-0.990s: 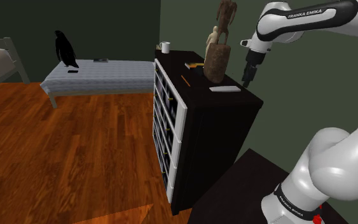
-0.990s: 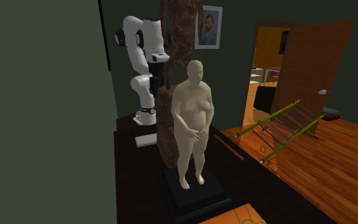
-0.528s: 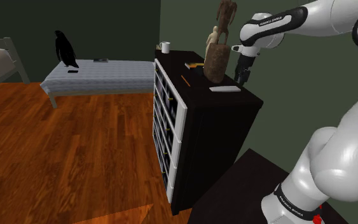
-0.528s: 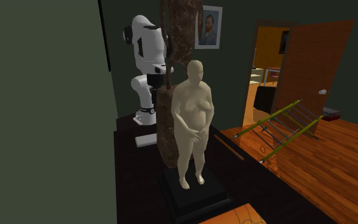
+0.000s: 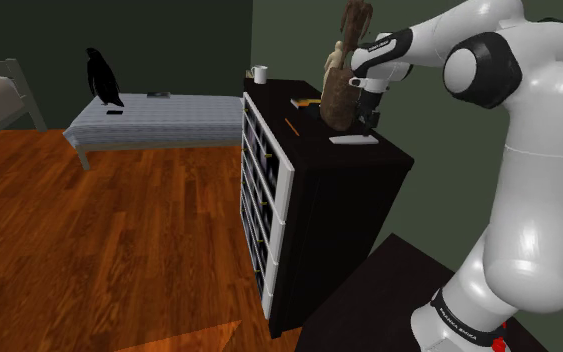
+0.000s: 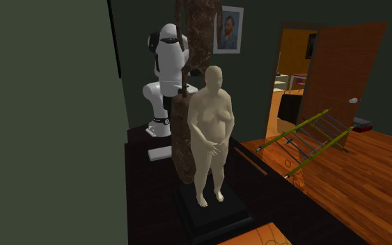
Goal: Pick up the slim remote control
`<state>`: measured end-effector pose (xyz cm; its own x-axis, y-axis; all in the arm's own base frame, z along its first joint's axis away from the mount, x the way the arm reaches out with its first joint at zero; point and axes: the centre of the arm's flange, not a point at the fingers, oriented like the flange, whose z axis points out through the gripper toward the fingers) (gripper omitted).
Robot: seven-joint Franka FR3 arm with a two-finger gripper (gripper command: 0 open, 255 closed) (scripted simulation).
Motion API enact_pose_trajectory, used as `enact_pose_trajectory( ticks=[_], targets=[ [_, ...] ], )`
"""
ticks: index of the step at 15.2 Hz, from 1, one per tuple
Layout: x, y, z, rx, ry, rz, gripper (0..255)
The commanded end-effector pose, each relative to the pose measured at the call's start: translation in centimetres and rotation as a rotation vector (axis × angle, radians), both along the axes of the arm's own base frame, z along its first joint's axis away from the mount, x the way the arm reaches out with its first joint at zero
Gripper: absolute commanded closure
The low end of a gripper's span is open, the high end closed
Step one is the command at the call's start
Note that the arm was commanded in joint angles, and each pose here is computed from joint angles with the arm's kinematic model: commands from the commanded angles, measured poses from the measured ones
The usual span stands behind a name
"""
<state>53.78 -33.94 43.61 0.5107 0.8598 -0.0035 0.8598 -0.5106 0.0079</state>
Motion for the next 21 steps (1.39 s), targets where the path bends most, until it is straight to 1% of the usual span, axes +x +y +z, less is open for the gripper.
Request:
enact_pose_trajectory(
  ticks=[1, 2, 9, 11, 12, 21],
  targets=[
    [2.2, -0.9, -1.0, -0.003, 0.002, 0.072, 0],
    [2.3, -0.9, -1.1, -0.004, 0.002, 0.075, 0],
    [2.3, -0.9, -5.1, -0.004, 0.002, 0.075, 0],
    [2.3, -0.9, -5.1, -0.004, 0.002, 0.075, 0],
    [2.3, -0.9, -5.1, -0.004, 0.002, 0.075, 255],
    [2.3, -0.9, -5.1, -0.004, 0.002, 0.075, 255]
  ],
)
